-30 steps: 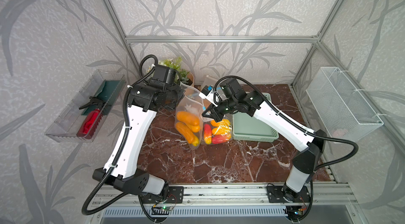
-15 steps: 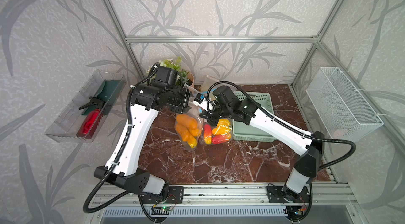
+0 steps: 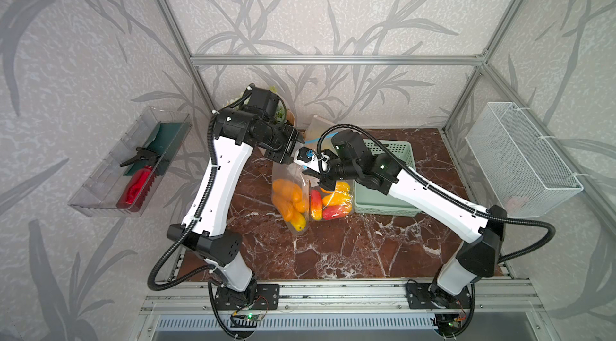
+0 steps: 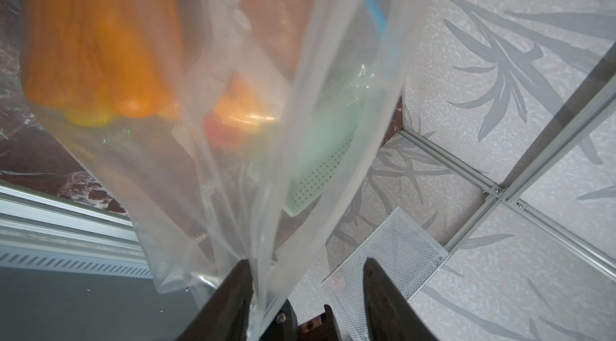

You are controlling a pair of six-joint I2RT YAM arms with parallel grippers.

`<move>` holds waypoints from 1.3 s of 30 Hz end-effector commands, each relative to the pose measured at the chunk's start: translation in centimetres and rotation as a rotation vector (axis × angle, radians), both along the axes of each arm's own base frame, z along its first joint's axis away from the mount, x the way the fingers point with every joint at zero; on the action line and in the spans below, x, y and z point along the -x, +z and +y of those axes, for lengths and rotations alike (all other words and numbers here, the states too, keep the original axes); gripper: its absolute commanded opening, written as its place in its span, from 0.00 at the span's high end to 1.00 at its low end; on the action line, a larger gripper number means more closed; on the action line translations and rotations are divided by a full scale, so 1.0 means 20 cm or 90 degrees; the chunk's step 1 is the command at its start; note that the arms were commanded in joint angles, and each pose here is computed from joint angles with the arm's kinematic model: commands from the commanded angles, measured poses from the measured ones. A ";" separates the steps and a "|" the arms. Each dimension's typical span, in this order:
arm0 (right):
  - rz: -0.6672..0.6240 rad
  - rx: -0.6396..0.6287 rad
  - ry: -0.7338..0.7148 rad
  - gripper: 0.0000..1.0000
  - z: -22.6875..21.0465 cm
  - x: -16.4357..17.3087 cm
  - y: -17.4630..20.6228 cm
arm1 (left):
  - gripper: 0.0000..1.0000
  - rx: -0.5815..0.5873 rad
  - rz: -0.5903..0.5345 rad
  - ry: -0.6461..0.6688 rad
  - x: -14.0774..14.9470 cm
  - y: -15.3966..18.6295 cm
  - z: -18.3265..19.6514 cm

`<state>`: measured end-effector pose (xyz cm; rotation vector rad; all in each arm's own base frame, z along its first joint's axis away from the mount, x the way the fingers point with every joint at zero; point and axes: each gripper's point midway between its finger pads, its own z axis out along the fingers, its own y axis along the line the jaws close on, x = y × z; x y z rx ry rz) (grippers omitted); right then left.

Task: Place the mango in a zip-top bag and seal the zipper
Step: Adjust the zipper food storage bag at the center of the board.

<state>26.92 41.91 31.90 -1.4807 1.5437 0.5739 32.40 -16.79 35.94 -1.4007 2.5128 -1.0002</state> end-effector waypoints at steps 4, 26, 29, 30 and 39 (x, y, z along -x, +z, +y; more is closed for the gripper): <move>-0.018 -0.024 0.046 1.00 -0.01 0.07 0.11 | 0.46 -0.059 0.062 -0.109 0.22 -0.03 0.02; -0.040 0.062 -0.012 1.00 -0.23 0.08 -0.03 | 0.46 -0.084 0.147 -0.298 0.37 -0.25 -0.16; -0.038 0.072 -0.023 1.00 -0.26 0.07 -0.05 | 0.47 -0.082 0.145 -0.304 0.36 -0.25 -0.17; -0.039 0.075 -0.026 1.00 -0.26 0.07 -0.05 | 0.49 -0.082 0.146 -0.305 0.36 -0.25 -0.18; -0.044 0.065 -0.050 1.00 -0.29 0.06 -0.01 | 0.98 -0.110 0.138 -0.309 0.33 -0.28 -0.17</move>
